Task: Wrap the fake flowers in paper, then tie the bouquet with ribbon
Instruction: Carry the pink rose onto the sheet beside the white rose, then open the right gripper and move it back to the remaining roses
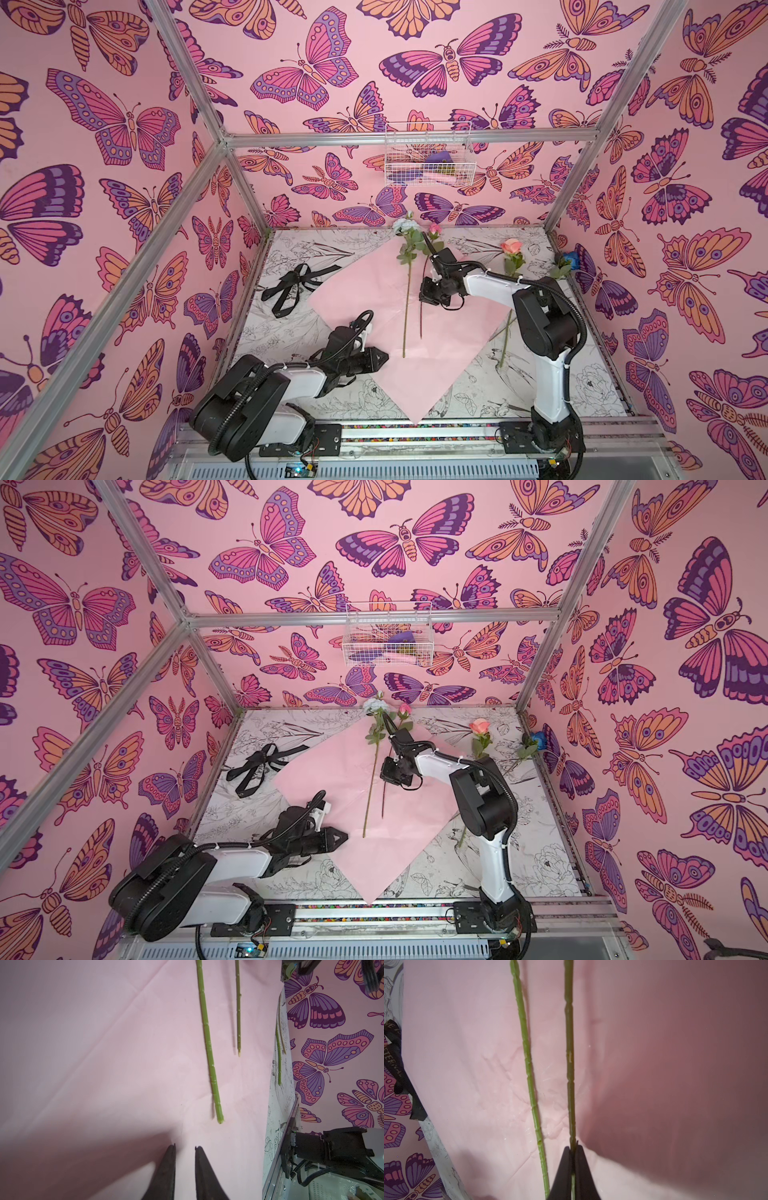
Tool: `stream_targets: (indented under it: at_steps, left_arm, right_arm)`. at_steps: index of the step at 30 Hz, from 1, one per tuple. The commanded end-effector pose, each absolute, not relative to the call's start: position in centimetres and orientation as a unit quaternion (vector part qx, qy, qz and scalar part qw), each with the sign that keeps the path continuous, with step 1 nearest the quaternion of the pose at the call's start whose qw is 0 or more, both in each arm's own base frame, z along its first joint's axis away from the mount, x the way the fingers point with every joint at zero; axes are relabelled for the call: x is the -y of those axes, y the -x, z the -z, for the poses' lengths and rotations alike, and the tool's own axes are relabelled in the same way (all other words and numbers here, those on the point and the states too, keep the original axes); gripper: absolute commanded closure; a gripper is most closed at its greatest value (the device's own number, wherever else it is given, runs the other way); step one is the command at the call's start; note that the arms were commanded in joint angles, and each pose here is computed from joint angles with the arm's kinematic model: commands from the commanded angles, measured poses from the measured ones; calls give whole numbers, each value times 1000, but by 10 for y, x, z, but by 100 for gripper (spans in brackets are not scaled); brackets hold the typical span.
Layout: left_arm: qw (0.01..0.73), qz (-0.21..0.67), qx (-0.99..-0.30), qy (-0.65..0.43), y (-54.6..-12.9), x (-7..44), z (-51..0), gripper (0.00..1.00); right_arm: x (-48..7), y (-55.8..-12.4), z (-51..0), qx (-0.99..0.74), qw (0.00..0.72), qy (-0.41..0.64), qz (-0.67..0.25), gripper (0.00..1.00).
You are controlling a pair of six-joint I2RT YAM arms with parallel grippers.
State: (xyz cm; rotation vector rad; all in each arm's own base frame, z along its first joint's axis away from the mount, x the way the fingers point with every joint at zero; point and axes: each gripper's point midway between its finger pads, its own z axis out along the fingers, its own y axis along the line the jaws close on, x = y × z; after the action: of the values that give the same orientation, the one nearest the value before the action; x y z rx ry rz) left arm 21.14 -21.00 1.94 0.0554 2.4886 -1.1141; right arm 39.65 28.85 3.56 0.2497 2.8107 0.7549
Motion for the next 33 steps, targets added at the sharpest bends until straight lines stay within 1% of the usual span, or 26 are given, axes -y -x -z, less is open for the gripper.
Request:
stream_targets:
  at_steps: [1,9,11,14,19,21,27,33]
  left_arm:
    - [152,347,-926,10,-188,187,16,78]
    - [152,346,-926,10,-188,187,16,78]
    - [151,346,-926,11,-188,187,17,78]
    - [152,346,-926,11,-188,187,17,78]
    - [152,346,-926,10,-188,187,16,78]
    - [152,346,-926,11,-188,188,16,78]
    - [151,346,-926,11,-188,187,17,78]
    - [151,345,-926,11,-188,187,17,78]
  right_arm:
    - [-305,-391,-35,-955,103,-72,-269,100]
    - [-312,-372,-26,-962,85,-62,-253,100]
    - [-312,-369,-24,-963,83,-61,-248,96]
    - [-306,-366,-24,-967,84,-59,-235,87]
    - [-292,-366,-44,-972,107,-47,-204,71]
    - [-284,-365,-55,-973,119,-43,-194,67]
    - [-247,-363,-94,-972,154,-55,-167,66]
    - [-172,-355,-118,-969,185,-116,-112,69]
